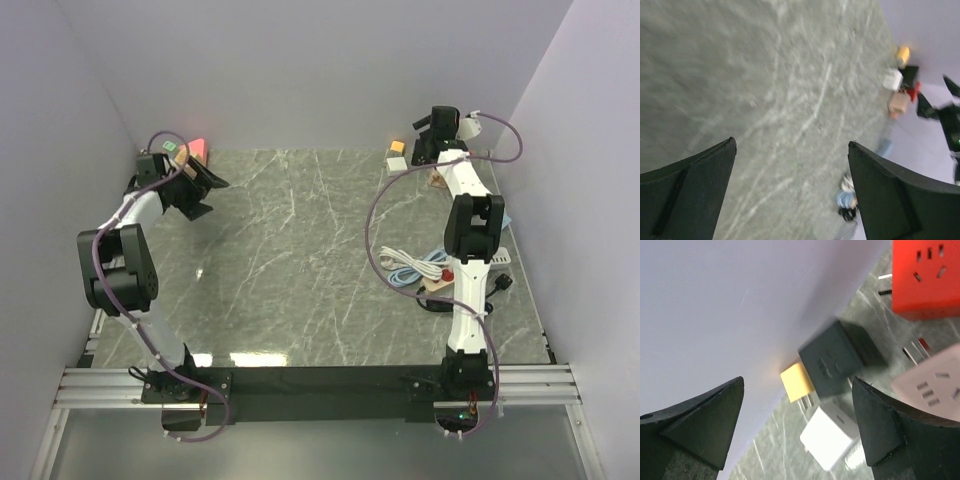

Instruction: Pull the plug off the socket

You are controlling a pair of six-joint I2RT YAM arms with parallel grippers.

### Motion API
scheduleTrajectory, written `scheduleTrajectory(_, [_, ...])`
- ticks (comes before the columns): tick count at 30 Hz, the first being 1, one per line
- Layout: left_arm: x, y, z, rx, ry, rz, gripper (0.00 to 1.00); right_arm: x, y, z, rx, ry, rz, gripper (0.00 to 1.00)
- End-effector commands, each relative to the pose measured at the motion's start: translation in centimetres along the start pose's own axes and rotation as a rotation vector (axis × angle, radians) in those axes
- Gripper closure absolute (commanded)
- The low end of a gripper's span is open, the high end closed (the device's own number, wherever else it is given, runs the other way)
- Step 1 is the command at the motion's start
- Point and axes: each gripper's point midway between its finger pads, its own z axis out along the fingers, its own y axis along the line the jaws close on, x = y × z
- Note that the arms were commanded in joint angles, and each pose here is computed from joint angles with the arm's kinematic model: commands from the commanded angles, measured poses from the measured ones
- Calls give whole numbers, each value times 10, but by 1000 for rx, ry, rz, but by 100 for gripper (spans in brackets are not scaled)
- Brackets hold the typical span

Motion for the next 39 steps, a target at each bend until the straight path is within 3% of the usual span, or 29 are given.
scheduleTrajectory(1, [-48, -6, -10, -80, -128, 73, 1, -49, 48, -47, -92, -92, 41, 5])
scheduleTrajectory(5, [-93, 17, -11, -257, -248, 51, 1, -61, 51, -85, -95, -71, -44, 4])
scheduleTrajectory(7, [-126, 19, -18, -329, -359, 62, 1, -52, 61, -120, -142, -34, -163, 4])
scheduleTrajectory(8, [-129, 32, -10, -375, -356, 52, 1, -45, 63, -141, -181, -15, -245, 3])
scheduleTrajectory(9, [-154, 25, -15, -400, -428, 66, 1, -28, 71, -156, -223, 18, -298, 3])
scheduleTrajectory(11, [-161, 55, 3, -507, -403, 51, 1, -9, 64, -183, -240, 69, -373, 3])
scheduleTrajectory(12, [-186, 41, -2, -509, -466, 70, 1, 10, 66, -195, -271, 112, -401, 3])
scheduleTrajectory(13, [-186, 62, 19, -550, -434, 74, 1, 22, 64, -203, -291, 139, -427, 3])
scheduleTrajectory(14, [-203, 49, 17, -532, -465, 80, 1, 31, 53, -212, -288, 162, -449, 3])
scheduleTrajectory(16, [-205, 64, 41, -529, -436, 55, 1, 51, 53, -232, -332, 202, -488, 2])
scheduleTrajectory(20, [-214, 56, 60, -401, -479, 8, 1, 84, 22, -243, -314, 283, -565, 2])
scheduleTrajectory(26, [-229, 43, 89, -286, -498, -52, 1, 95, 3, -253, -305, 324, -618, 1])
scheduleTrajectory(34, [-189, 49, 128, -257, -378, -81, 1, 98, -3, -253, -301, 338, -643, 1])
scheduleTrajectory(36, [-177, 50, 134, -239, -326, -89, 8, 100, -3, -253, -303, 350, -642, 1])
scheduleTrajectory(39, [-155, 43, 135, -231, -258, -49, 40, 102, -3, -254, -309, 362, -636, 2])
